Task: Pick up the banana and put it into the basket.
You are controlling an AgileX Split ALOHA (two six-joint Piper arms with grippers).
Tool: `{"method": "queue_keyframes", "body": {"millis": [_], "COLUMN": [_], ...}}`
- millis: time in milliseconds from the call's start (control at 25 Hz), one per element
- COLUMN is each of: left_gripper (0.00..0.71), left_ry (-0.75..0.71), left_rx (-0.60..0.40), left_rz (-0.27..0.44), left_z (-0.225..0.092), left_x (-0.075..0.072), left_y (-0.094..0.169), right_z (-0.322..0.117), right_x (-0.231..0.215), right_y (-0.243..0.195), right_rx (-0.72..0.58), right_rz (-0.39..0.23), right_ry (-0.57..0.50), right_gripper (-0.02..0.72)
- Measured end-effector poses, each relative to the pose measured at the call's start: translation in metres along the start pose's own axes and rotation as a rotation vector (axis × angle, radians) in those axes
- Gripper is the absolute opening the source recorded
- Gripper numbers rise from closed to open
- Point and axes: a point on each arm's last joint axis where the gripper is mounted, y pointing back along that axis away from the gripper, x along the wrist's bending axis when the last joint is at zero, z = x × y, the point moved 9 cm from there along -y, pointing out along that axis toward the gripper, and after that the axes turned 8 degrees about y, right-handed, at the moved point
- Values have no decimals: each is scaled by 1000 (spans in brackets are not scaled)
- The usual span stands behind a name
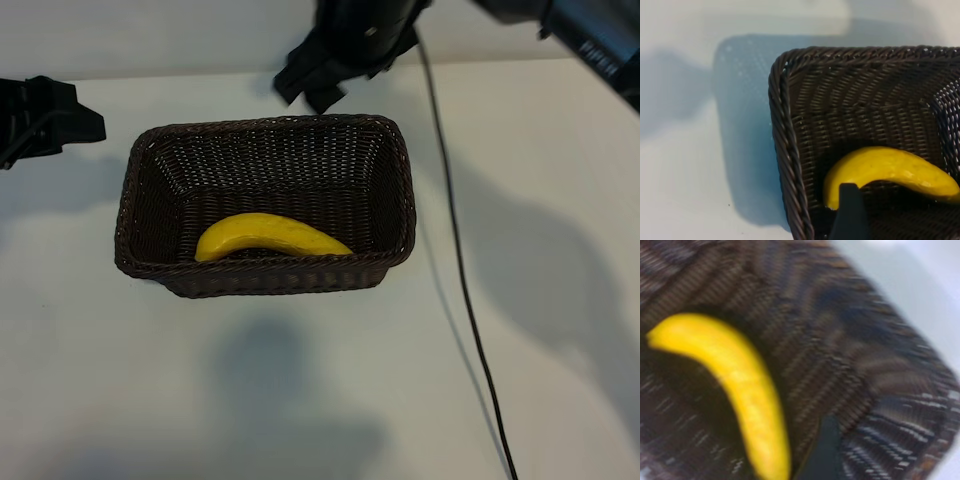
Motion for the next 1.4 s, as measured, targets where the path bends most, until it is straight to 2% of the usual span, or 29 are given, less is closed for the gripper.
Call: {"method": "queue_keyframes", "body": {"millis": [280, 600, 960, 1400], "left_gripper": [549, 549, 549, 548], "left_ry": [0, 1, 1, -1], "left_rx": [-10, -23, -28, -30], "left_rz": [3, 5, 6, 9], "left_z": [2, 4, 5, 5], "left_x": [0, 1, 1, 2], "left_y": [0, 0, 0, 0], "right_z": [-5, -5, 2, 3], "right_x": [-27, -26, -25, -22], "right_y": [1, 3, 35, 37], "right_rx": [-2, -6, -68, -75], "right_rz": [-3, 2, 3, 20], "right_ry": [-92, -97, -102, -107], "right_gripper": [602, 600, 600, 599]}}
